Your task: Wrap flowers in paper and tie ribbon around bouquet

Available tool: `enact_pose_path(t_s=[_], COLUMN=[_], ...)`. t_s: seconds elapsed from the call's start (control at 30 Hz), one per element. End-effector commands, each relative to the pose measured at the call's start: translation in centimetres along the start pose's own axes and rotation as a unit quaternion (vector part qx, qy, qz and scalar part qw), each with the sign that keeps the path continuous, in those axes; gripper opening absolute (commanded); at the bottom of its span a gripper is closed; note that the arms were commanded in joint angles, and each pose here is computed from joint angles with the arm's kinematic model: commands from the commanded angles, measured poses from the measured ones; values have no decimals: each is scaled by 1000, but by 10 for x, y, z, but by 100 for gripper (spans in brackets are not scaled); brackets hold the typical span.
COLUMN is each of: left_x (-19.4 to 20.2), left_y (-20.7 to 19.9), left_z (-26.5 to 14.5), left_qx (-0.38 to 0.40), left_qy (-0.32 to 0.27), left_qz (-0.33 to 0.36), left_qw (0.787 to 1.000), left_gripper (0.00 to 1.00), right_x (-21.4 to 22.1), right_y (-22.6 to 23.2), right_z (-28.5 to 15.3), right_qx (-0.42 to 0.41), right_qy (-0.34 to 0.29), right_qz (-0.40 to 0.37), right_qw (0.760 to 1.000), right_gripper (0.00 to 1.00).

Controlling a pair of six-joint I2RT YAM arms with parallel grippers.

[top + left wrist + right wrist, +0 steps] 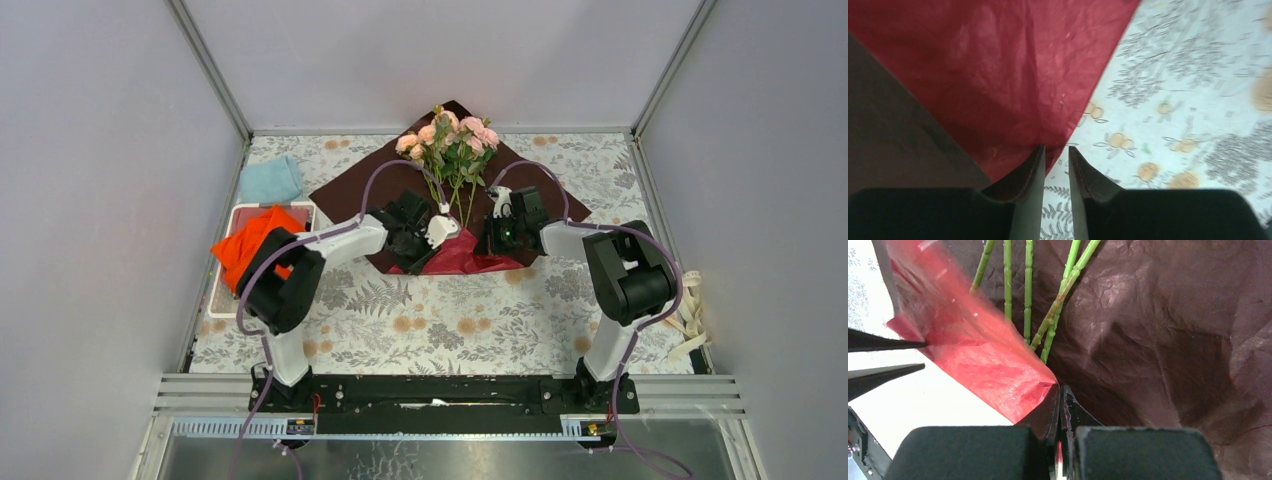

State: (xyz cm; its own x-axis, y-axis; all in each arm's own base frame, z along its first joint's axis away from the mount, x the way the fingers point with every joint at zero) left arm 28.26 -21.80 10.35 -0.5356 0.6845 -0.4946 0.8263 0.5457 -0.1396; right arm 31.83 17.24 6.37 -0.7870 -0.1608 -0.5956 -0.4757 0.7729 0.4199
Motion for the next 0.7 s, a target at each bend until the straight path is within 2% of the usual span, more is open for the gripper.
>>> enact_pose_path(t_s=[0.0,0.1,0.23,0.37,0.47,0.57,0.63,0.67], left_x=[-4,14,27,29,27,25,24,24], left_y=[18,20,24,23,22,20,20,20], left_z=[15,22,28,27,24,21,22,22], left_qx=[-37,-46,-52,-44,-39,-33,-32,-32], left_qy=[-1,25,42,42,34,27,26,27], left_qz=[-9,-11,-20,-24,-26,-28,-29,-30], left_qw=[999,999,998,998,998,999,999,999], left_gripper=[29,29,28,28,28,28,28,28], right_x=[-14,-14,-20,-36,-46,-39,-29,-24], right_y=[-1,-2,-4,4,19,44,59,60], right_z=[-5,-10,-25,-58,-77,-65,-46,-38], right_qx=[6,16,57,106,112,2,-110,-135], right_qy=[-23,-21,-16,-23,-54,-59,-44,-27], right_qz=[7,5,-5,-8,1,33,73,101], right_qw=[1000,1000,998,994,992,998,990,985], right_gripper=[0,4,32,45,45,33,23,17])
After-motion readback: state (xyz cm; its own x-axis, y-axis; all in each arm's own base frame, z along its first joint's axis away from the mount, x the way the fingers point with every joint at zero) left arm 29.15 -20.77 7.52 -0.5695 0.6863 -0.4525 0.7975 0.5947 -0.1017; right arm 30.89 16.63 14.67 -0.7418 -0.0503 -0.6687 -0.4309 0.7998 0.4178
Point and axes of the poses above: each gripper's point midway between its finger pads, its own z axis out along the fingers, its own y axis along the line the jaws close on, x = y × z, the point moved 7 cm from there along -z, back along the fingers, and after that the axes turned 6 degrees about -z, right-handed, at the moved point
